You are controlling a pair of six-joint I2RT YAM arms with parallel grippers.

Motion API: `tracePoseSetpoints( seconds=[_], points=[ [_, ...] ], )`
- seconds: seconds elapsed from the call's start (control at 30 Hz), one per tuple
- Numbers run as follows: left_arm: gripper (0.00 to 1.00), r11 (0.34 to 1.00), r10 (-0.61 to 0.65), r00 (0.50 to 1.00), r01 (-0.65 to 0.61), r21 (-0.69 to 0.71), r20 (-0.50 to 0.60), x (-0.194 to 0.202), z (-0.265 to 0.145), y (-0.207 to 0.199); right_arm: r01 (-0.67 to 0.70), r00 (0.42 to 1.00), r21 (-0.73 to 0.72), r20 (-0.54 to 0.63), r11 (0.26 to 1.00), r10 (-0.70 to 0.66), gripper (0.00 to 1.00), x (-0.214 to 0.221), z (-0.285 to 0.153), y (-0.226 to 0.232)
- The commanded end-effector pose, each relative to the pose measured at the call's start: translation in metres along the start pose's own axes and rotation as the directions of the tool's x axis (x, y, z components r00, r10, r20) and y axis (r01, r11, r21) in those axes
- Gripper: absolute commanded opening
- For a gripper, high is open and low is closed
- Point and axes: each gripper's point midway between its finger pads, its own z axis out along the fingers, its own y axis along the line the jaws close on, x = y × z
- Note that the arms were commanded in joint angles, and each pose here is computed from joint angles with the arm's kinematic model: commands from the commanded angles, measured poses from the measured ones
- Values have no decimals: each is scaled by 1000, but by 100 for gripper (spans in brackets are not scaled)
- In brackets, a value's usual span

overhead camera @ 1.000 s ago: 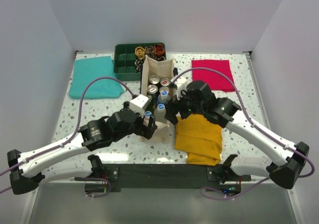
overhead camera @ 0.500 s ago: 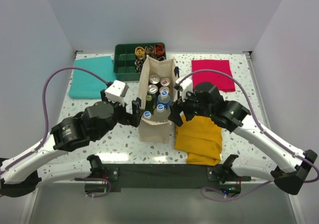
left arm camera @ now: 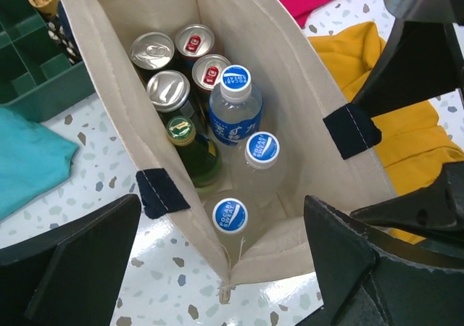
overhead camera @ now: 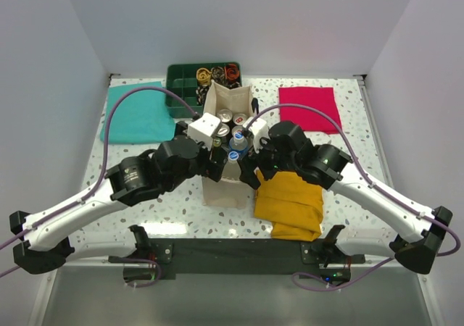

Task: Take the beverage out of the canvas bag
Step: Take out the drink from the canvas bag.

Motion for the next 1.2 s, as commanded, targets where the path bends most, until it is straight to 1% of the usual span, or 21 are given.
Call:
tracePoseSetpoints(
  seconds=[0.0,0.13,0.2,0.23,0.27,0.33,0.4,0.43,0.47,0.53,0.57,0.7,0.73,0.8,0.83,0.93,1.0,1.07,1.1,1.13,1.17],
  points=[
    [100,999,-17,992,21,-28,125,-40,-12,8,37,998,41,49,998,-39,88,-16,-18,-2],
    [100,998,-21,986,31,-61,167,-60,-11,10,58,995,52,72,997,-62,89,-32,-20,-3],
    [100,997,-3,990,15,-78,144,-61,-1,7,51,994,72,91,996,-57,89,-41,-23,-5],
    [100,997,2,989,10,-77,150,-68,0,4,43,993,98,101,994,-53,89,-44,-24,-10],
    [100,996,27,993,-17,-88,111,-63,11,0,42,991,106,122,993,-55,89,-49,-24,-11],
    [100,995,38,995,-29,-94,93,-67,16,-4,36,985,157,164,987,-62,89,-58,-31,-19],
    [100,993,53,997,-46,-109,56,-62,29,-9,44,976,189,202,981,-83,89,-67,-37,-24],
    [100,994,45,997,-40,-100,55,-64,31,-11,19,970,258,231,966,-81,90,-73,-46,-35],
    [100,994,33,998,-28,-102,47,-62,35,-9,-15,966,278,252,961,-58,90,-75,-51,-39],
    [100,997,-5,1000,8,-72,29,-58,42,-9,-36,962,315,269,948,-53,92,-78,-56,-46],
    [100,996,-32,999,34,-85,26,-59,45,2,-55,962,345,270,937,-43,92,-78,-57,-52],
    [100,995,-80,997,81,-60,15,-52,48,5,-82,963,394,268,915,-29,94,-75,-63,-61],
    [100,996,-81,997,81,-41,-6,-43,51,2,-89,962,402,270,911,-25,95,-75,-63,-62],
    [100,995,-86,996,84,-49,-36,-31,55,3,-107,962,427,273,898,-15,96,-73,-64,-68],
    [100,995,-92,994,88,-54,-63,-21,58,3,-114,962,429,271,896,-8,96,-72,-63,-70],
    [99,993,-116,989,114,-30,-91,-6,60,-2,-151,963,435,266,888,33,95,-71,-62,-77],
    [99,992,-129,988,130,0,-85,-4,57,-6,-210,956,429,277,879,93,95,-70,-61,-88],
    [99,991,-127,988,131,39,-91,-1,55,-11,-280,939,381,301,881,168,95,-71,-62,-97],
    [99,990,-119,989,125,58,-92,0,55,-14,-324,925,380,318,866,206,95,-71,-66,-113],
    [99,990,-104,989,113,83,-103,4,54,-18,-322,928,336,298,885,225,95,-70,-59,-110],
    [98,990,-101,989,110,86,-110,6,53,-18,-295,939,333,274,896,208,95,-68,-57,-110]
  ],
)
